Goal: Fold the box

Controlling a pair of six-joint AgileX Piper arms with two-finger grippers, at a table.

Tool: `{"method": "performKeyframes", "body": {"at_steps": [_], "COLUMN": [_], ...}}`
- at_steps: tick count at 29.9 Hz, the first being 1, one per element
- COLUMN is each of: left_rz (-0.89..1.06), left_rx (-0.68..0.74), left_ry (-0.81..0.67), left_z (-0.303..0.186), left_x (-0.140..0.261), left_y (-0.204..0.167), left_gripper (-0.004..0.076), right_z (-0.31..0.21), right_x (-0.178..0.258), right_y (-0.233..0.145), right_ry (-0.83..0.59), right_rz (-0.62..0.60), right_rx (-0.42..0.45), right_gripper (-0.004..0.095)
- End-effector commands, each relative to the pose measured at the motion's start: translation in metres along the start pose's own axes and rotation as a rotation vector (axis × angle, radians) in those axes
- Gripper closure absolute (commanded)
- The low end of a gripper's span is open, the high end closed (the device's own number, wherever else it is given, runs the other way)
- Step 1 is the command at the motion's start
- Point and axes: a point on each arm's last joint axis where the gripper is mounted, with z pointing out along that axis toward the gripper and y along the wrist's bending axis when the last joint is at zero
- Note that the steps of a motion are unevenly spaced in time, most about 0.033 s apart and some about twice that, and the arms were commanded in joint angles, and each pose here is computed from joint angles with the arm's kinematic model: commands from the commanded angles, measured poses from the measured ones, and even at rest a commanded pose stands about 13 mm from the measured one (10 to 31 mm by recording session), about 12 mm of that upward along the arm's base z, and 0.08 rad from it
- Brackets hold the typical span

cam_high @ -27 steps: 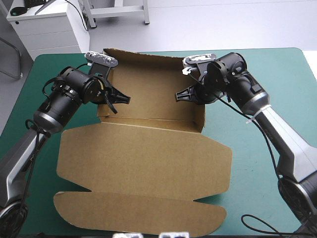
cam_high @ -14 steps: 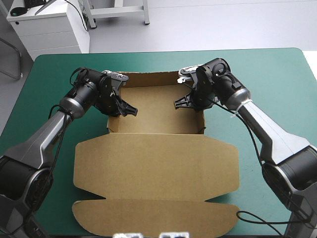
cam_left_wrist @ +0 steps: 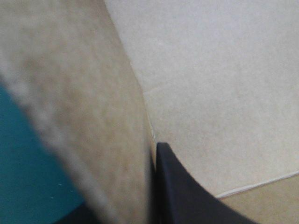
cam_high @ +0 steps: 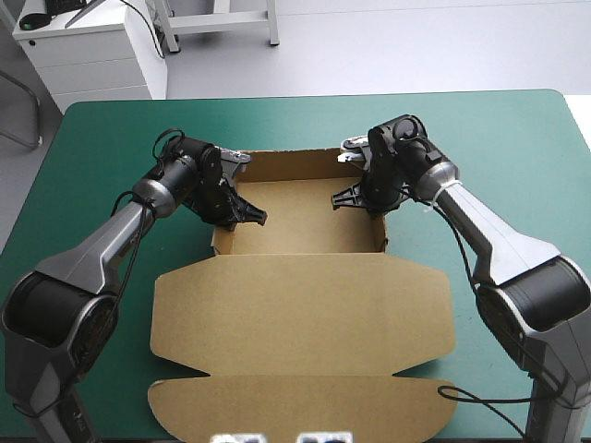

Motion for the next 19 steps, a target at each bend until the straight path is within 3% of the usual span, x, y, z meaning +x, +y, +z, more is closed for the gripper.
{"method": "performKeyframes", "body": {"at_steps": [1,6,9,16,19], "left_rz": [0.076,0.078,0.074,0.074,0.074], "left_rx": [0.046,0.041,0.041,0.041,0.050], "left_ry": [-0.068,-0.070,-0.068,-0.066,-0.061], "left_z": [-0.0258,-0.0258,-0.0258,-0.0258,-0.0258], "left_x": [-0.0004,-0.0006,-0.0004,-0.0003,0.0003], "left_y": [-0.0114,-0.0109,-0.0109,-0.0109,-0.0117], "left_gripper": [0.0665,0.0476,0.0407,0.0400,0.0400], "right_z": [-0.0287,-0.0287,-0.0287,-0.0287,-0.0287], "right_x": [-0.0005,-0.0004,-0.0002,-0.0002,-0.0002], "right_y": [-0.0014,-0.0008,0.0004,0.0006,0.0006], "right_ry": [-0.080,-0.079,-0.077,-0.076,-0.076], "right_rz": [-0.044,-0.053,-0.049,-0.041,-0.041], "right_rx": [-0.019,-0.026,-0.039,-0.041,-0.041], "right_gripper": [0.0922,0.0922,0.0922,0.0892,0.0716]}}
